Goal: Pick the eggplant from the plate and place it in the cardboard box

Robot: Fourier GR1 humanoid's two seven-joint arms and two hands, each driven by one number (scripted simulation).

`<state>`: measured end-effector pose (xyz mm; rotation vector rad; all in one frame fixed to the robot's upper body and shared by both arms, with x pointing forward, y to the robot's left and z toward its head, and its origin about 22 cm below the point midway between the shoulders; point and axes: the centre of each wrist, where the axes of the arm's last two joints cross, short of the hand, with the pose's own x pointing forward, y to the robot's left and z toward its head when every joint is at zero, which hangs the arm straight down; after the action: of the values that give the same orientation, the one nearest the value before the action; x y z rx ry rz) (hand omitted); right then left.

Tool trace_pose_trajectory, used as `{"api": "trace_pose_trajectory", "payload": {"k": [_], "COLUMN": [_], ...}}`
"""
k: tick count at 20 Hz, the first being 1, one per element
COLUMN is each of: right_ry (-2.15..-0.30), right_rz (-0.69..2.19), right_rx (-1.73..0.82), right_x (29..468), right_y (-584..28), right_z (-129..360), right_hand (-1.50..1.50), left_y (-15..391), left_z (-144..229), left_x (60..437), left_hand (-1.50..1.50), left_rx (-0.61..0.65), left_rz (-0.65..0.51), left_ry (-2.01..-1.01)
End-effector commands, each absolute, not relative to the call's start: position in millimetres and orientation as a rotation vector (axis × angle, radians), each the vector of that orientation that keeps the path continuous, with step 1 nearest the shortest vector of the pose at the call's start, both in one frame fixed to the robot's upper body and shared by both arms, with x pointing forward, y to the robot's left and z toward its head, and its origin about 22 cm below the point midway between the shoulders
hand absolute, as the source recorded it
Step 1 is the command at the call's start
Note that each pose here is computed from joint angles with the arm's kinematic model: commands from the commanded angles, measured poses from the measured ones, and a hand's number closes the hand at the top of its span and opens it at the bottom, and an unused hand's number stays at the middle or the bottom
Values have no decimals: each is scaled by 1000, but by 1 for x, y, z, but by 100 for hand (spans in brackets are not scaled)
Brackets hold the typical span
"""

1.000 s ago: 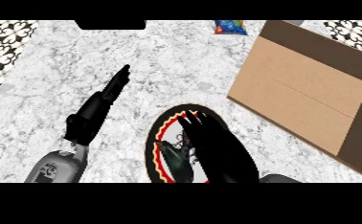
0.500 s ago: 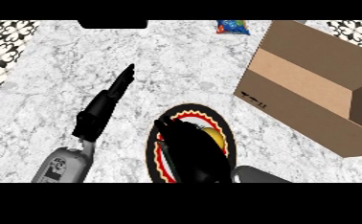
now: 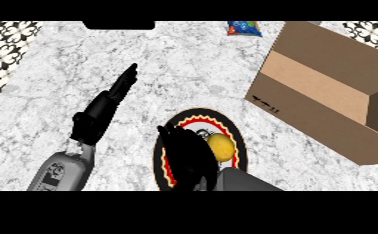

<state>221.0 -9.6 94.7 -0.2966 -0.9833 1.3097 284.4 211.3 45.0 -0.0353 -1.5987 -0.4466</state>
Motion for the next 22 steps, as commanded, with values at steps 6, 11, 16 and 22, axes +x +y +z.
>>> {"api": "trace_pose_trajectory", "payload": {"k": [6, 11, 16, 22], "right_ry": [-845, -901, -852, -810], "right_rz": [1311, 1294, 1330, 1352], "right_rx": [-379, -391, -379, -369], "right_x": [231, 210, 218, 208], "right_y": [-15, -4, 4, -1], "right_z": [66, 59, 57, 41], "right_hand": [-150, -150, -150, -150], "left_y": [197, 203, 199, 202], "left_z": [48, 47, 37, 44], "left_x": [293, 284, 284, 285], "left_hand": [0, 0, 0, 0], "left_rx": [-39, -37, -41, -48], "left_rz": [-451, -453, -470, -454], "left_ry": [-1594, -1619, -1602, -1605]}}
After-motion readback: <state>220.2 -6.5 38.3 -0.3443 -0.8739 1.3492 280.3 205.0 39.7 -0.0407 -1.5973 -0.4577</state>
